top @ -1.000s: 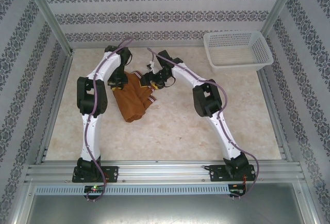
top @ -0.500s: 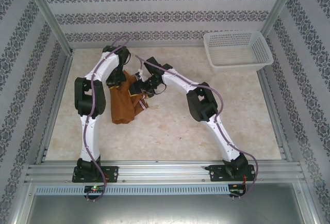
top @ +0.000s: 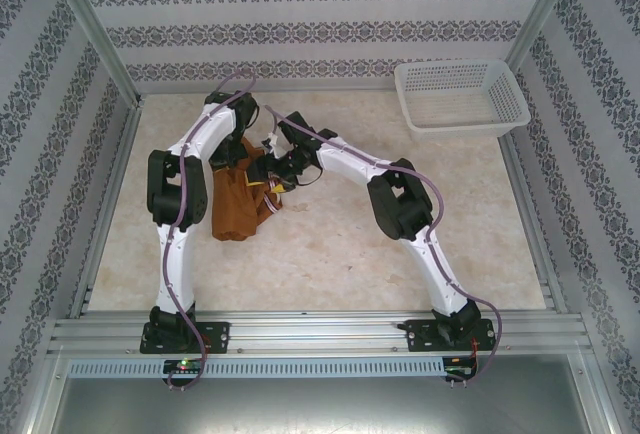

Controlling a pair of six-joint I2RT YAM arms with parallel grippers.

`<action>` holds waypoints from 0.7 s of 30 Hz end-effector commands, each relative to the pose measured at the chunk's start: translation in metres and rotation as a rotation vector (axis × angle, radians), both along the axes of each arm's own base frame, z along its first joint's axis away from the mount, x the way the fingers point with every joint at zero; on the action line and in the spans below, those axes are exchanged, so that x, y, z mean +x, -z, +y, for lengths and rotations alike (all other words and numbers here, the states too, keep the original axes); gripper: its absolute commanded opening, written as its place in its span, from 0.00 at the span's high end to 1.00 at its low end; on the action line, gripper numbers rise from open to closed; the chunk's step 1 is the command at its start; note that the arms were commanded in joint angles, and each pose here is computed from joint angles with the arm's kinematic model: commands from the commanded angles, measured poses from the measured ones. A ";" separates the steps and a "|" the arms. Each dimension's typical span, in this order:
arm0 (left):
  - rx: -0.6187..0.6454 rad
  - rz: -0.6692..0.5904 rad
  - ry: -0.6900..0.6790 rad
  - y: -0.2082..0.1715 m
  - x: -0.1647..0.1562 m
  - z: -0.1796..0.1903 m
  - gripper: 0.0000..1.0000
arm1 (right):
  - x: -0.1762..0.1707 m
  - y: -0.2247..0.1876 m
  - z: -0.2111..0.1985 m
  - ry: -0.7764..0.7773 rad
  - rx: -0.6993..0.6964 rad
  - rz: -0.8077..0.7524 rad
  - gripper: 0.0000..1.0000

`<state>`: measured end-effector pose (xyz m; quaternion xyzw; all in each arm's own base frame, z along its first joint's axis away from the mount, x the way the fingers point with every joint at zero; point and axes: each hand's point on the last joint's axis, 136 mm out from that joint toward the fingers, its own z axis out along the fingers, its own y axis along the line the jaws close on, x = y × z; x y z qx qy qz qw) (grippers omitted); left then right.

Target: Roll up the long pants

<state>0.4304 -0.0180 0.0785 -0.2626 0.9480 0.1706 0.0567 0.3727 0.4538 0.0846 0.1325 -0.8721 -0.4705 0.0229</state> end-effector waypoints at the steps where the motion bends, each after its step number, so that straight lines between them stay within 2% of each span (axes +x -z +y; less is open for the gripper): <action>1: -0.017 -0.075 -0.069 -0.005 0.003 -0.008 1.00 | -0.013 -0.021 0.027 -0.003 0.054 -0.043 0.22; 8: -0.042 -0.098 -0.119 -0.005 -0.005 -0.010 1.00 | -0.025 0.000 0.059 0.005 0.056 -0.026 0.22; 16: -0.055 -0.094 -0.133 0.003 -0.010 -0.013 1.00 | -0.024 0.004 0.067 0.027 0.041 -0.045 0.22; 21: -0.073 -0.106 -0.151 0.005 -0.012 -0.016 1.00 | -0.019 0.031 0.060 0.054 -0.091 -0.117 0.25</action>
